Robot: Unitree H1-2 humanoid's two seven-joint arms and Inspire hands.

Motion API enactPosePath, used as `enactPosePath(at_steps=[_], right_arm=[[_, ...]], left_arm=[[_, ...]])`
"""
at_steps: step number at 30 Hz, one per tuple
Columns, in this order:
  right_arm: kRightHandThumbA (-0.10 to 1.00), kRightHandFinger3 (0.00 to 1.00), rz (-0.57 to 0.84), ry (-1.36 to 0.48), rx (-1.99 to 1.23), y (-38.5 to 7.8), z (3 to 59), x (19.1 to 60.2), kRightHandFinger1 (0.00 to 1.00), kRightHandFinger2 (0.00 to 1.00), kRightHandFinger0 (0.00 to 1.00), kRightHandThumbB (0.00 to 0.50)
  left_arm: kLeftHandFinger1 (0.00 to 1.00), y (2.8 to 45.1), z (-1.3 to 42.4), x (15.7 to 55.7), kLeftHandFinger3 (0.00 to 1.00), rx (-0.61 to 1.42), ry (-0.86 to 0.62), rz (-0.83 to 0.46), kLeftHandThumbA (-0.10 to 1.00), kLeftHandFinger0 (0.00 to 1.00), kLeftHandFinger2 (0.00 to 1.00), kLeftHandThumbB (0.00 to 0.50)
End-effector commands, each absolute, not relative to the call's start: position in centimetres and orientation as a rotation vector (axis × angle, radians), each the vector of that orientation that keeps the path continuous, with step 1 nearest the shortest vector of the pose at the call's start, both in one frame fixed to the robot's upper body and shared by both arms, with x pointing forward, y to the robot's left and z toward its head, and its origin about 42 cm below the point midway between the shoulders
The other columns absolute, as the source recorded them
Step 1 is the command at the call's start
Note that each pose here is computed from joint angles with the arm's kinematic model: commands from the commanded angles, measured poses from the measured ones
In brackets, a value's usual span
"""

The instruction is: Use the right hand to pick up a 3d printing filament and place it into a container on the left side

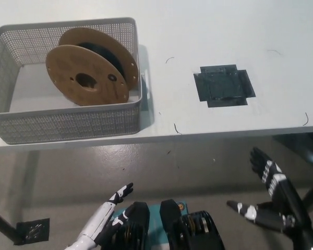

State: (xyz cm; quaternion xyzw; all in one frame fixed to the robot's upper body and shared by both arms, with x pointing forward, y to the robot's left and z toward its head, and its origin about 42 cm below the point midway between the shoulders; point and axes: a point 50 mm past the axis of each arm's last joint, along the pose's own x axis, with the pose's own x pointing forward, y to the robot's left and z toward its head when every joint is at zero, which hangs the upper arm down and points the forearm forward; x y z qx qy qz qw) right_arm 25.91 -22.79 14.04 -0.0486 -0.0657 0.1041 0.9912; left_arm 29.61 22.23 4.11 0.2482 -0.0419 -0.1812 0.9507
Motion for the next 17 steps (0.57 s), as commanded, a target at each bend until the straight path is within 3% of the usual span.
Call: enactPosePath(at_steps=[1,5,8,13,15,17], right_arm=[[1.00,1.00,0.170,-0.706,-0.088,-20.2,19.6,20.0,1.00,1.00,1.00,0.218],[1.00,1.00,0.200,-0.558,-0.103,-18.9,15.5,22.0,1.00,1.00,1.00,0.241],[1.00,1.00,0.202,-0.481,-0.137,-18.0,13.4,23.9,1.00,1.00,1.00,0.211],[1.00,1.00,0.227,-0.351,-0.137,-17.0,9.6,26.5,1.00,1.00,1.00,0.206],[1.00,1.00,0.230,-0.298,-0.117,-16.6,8.7,27.2,1.00,1.00,1.00,0.245],[1.00,1.00,0.237,-0.281,-0.107,-16.3,8.5,27.4,1.00,1.00,1.00,0.231]], left_arm=[[1.00,22.4,6.0,30.3,1.00,0.434,-0.229,-0.276,1.00,1.00,1.00,0.258],[1.00,22.3,6.0,30.2,1.00,0.436,-0.229,-0.271,1.00,1.00,1.00,0.250],[1.00,22.1,5.8,29.9,1.00,0.428,-0.225,-0.274,1.00,1.00,1.00,0.245],[1.00,21.8,5.6,29.4,1.00,0.418,-0.220,-0.285,1.00,1.00,1.00,0.244],[1.00,21.9,5.7,29.6,1.00,0.420,-0.223,-0.279,1.00,1.00,1.00,0.243],[1.00,22.0,5.8,29.7,1.00,0.425,-0.226,-0.277,1.00,1.00,1.00,0.241]])
